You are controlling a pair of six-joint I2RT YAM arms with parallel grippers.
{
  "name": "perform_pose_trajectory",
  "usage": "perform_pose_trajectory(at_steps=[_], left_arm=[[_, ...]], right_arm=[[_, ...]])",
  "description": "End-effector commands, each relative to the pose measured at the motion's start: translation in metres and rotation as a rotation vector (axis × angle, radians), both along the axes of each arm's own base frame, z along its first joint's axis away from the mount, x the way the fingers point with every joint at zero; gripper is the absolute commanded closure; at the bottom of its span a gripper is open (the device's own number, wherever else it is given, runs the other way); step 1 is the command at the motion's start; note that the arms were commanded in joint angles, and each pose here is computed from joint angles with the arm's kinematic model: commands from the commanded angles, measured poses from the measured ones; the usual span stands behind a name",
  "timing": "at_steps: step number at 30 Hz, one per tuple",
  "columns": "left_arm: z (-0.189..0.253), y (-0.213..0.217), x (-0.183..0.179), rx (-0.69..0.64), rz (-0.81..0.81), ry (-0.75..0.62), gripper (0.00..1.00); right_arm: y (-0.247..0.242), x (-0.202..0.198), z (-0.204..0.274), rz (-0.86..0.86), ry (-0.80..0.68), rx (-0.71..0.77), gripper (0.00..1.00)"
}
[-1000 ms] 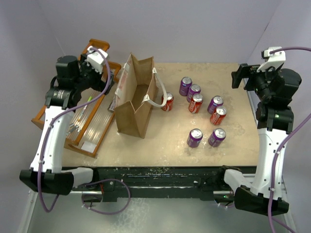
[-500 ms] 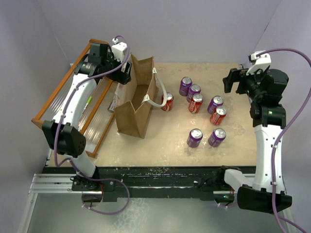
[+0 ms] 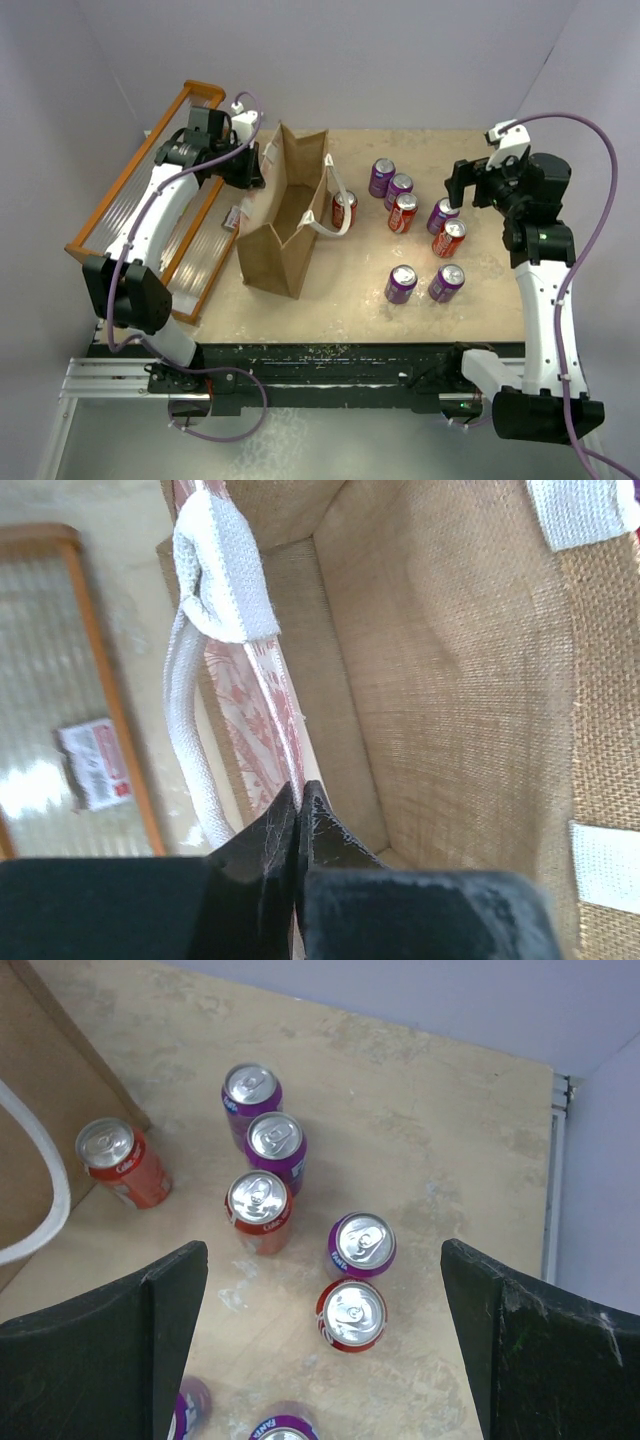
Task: Place the beverage into the canvas bag
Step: Move the canvas bag to the center of the board.
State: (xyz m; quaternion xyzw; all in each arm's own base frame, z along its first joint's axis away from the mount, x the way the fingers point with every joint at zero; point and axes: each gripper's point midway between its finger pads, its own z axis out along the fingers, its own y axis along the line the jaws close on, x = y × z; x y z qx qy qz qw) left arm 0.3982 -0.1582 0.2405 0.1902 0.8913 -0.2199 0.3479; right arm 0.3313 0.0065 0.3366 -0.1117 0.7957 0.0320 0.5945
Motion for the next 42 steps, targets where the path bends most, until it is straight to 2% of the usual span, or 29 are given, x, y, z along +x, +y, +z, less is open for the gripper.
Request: perform_pose_trajectory(at_steps=[1,12,17,20,24,28,35,42], left_arm=[[0.022,-0.018,-0.046,-0.141,-0.062,0.038,1.00],[0.007,0.006,-0.087,-0.131,0.015,0.057,1.00],[0.010,0.006,-0.096,-0.227,0.013,0.084,0.91],[0.009,0.007,-0.100,-0.243,0.002,0.083,0.79],[0.016,0.016,-0.101,-0.255,0.007,0.049,0.52],[0.028,0.027,-0.096,-0.250,0.016,-0.006,0.36],[0.048,0.040,-0.086,-0.145,-0.017,-0.123,0.21],[0.048,0.040,-0.087,-0.138,-0.039,-0.128,0.14]], right_arm=[[0.021,0.000,0.005,0.111,-0.044,-0.072,0.00],[0.085,-0.003,-0.047,0.400,0.100,-0.113,0.00],[0.122,0.011,-0.072,0.493,0.115,-0.089,0.00],[0.141,0.026,-0.087,0.519,0.131,-0.065,0.00],[0.164,0.052,-0.105,0.549,0.160,-0.076,0.00],[0.186,0.080,-0.129,0.594,0.220,-0.116,0.00],[0.216,0.103,-0.166,0.672,0.319,-0.210,0.00],[0.234,0.112,-0.198,0.708,0.380,-0.263,0.00]])
